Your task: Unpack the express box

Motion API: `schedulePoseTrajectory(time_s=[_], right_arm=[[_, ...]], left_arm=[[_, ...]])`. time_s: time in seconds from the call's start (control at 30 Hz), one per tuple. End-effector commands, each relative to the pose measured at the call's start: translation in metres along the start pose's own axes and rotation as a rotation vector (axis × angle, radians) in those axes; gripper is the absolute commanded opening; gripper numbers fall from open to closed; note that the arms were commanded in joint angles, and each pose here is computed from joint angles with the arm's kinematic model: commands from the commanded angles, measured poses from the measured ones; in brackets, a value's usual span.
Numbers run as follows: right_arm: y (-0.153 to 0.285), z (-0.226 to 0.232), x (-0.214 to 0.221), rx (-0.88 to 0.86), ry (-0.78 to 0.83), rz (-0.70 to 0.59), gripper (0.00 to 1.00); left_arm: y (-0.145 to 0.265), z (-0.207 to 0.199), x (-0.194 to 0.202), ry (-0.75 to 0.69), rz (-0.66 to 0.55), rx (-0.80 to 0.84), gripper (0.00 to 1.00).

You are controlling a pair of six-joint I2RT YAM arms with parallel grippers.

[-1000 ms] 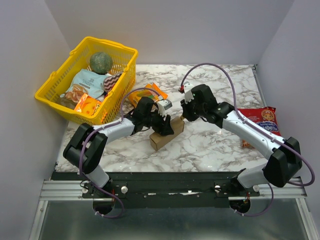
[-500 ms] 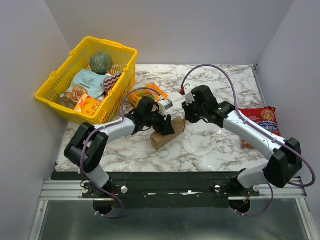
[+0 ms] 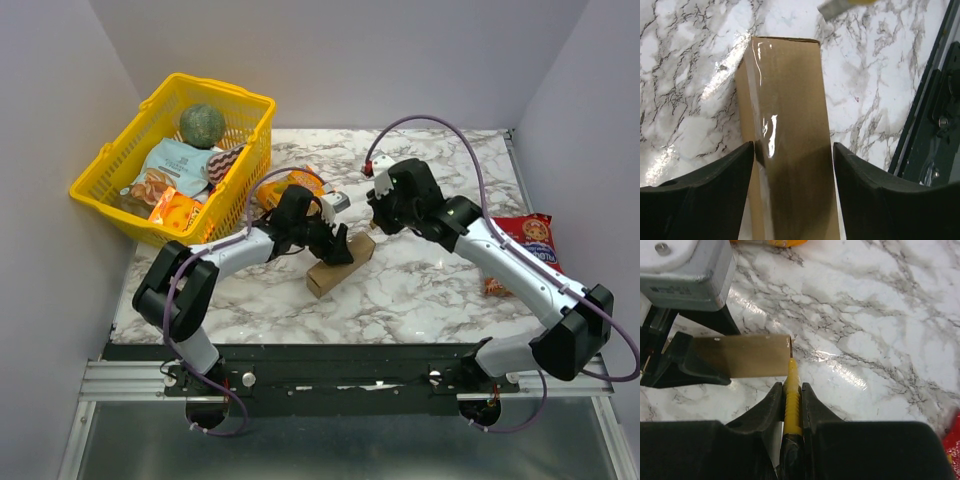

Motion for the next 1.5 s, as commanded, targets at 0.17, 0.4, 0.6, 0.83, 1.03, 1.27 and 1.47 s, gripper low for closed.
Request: schedulePoseTrajectory(time_s=[0.17,0.4,0.6,0.83,1.03,1.27,1.47], right_arm=[[0.021,-0.024,-0.001,0.155,0.05,-0.021,0.0],[0.048,-0.026,-0.003,0.103,0.11,-0.095,0.0],[0.078,-0.016,-0.02,-0.034,0.178,-0.231,0.0],[0.085,0.021,-0.029,-0.198,0.374,-0.35,0.0],[0.053,0.064,-0.019,-0.223,0.364,-0.31,0.0],[0.025,0.113,-0.041,-0.248,0.375,-0.341,0.0],[0.016,0.12,-0.045,-0.077,0.392,-0.32,0.0]], left_arm=[[0.025,-0.025,-0.046,-0.136,-0.028,0.06,0.79],[0.025,0.0,-0.031,-0.073,0.109,0.012,0.79],[0.018,0.021,-0.021,0.002,0.149,0.033,0.77],[0.013,0.05,-0.007,0.187,0.164,0.031,0.74],[-0.01,0.065,-0.015,0.319,0.066,0.024,0.7],[-0.032,0.075,-0.05,0.335,0.015,0.029,0.68],[-0.035,0.08,-0.039,0.346,0.018,0.01,0.68]])
Point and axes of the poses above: each gripper's point midway between its finger pads, its own y axis back along the fingers, its own z axis along the line the jaws close on, x = y × z, the point moved 9 cm from there along y, back along the fingers, and after that the axes turned 13 degrees about y, right-handed, at the moved point
